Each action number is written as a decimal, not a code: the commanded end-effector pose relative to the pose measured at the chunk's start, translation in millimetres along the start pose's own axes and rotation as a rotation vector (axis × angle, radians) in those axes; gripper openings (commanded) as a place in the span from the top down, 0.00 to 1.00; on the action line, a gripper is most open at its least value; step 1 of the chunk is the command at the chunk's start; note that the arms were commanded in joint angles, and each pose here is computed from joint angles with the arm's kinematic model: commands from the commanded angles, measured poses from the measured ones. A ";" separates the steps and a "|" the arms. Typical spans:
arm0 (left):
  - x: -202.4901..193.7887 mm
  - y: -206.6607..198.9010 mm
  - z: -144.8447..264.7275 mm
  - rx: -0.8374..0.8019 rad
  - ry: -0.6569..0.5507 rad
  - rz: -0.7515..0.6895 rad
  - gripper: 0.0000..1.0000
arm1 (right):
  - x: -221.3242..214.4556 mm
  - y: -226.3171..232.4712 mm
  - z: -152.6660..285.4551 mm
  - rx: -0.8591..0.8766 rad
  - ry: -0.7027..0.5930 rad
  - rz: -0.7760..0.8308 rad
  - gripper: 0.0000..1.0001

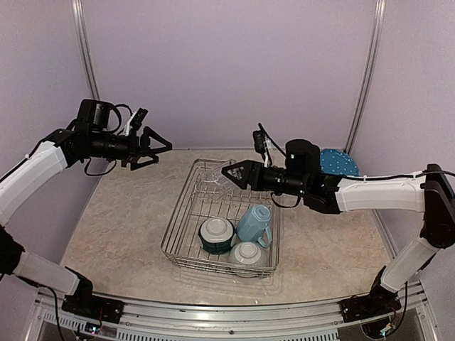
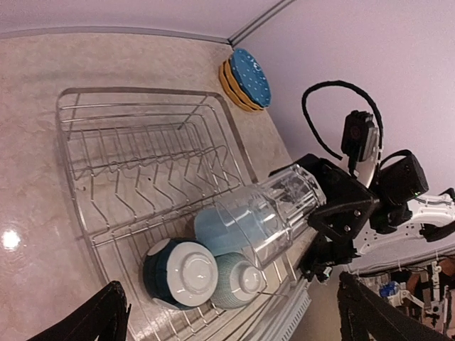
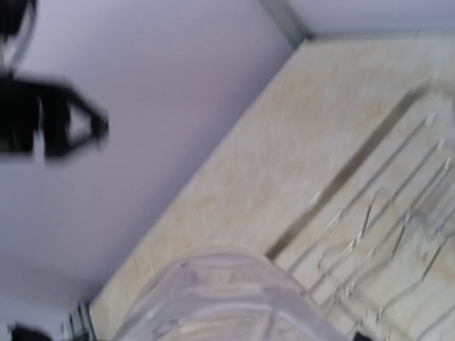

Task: Unload the mixed dishes from the dish rack
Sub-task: Pass from the right arm to the left

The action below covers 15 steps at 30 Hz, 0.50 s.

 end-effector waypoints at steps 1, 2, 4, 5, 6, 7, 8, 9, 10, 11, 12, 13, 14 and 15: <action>-17.4 -26.9 -21.3 -0.251 0.131 0.076 0.02 | 51.5 11.9 15.1 0.031 -0.252 0.011 1.00; -19.7 -29.4 -24.0 -0.277 0.149 0.088 0.03 | 55.3 13.4 14.3 0.044 -0.275 0.010 1.00; -23.8 -33.8 -29.1 -0.325 0.181 0.109 0.03 | 62.0 15.7 10.3 0.068 -0.314 0.001 1.00; -25.6 -36.4 -30.1 -0.354 0.198 0.120 0.03 | 65.4 17.5 7.6 0.086 -0.332 -0.001 1.00; -26.9 -38.5 -30.9 -0.375 0.208 0.126 0.03 | 67.5 18.9 3.8 0.101 -0.342 -0.002 1.00; -27.4 -39.7 -31.9 -0.390 0.216 0.132 0.03 | 68.7 19.3 -0.6 0.113 -0.345 -0.010 1.00; -28.5 -40.9 -33.0 -0.400 0.224 0.136 0.04 | 70.6 20.1 -5.5 0.129 -0.348 -0.013 1.00; -29.3 -41.5 -33.7 -0.406 0.230 0.142 0.04 | 72.2 22.2 -9.6 0.147 -0.351 -0.016 1.00; -30.6 -42.8 -34.5 -0.415 0.240 0.144 0.05 | 71.7 22.9 -15.1 0.162 -0.347 -0.021 1.00; -31.3 -44.3 -35.1 -0.425 0.246 0.145 0.06 | 75.0 25.2 -19.6 0.179 -0.349 -0.023 1.00; -32.3 -45.9 -35.5 -0.434 0.251 0.144 0.07 | 74.9 25.5 -24.5 0.193 -0.343 -0.029 1.00; -33.5 -46.9 -35.6 -0.443 0.257 0.145 0.08 | 73.2 25.3 -29.5 0.204 -0.334 -0.035 1.00; -34.5 -48.3 -35.7 -0.451 0.262 0.145 0.09 | 72.4 27.1 -32.7 0.224 -0.332 -0.039 1.00; -34.5 -49.2 -35.4 -0.457 0.264 0.147 0.11 | 71.1 28.0 -34.9 0.239 -0.331 -0.044 1.00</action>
Point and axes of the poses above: each gripper's point midway between its finger pads, its own z axis back along the fingers, its own y axis along the line the jaws close on, x = y × z, the point moved 3 cm from there along z, back along the fingers, and after that the axes turned 6 degrees about z, right-handed, at the moved point
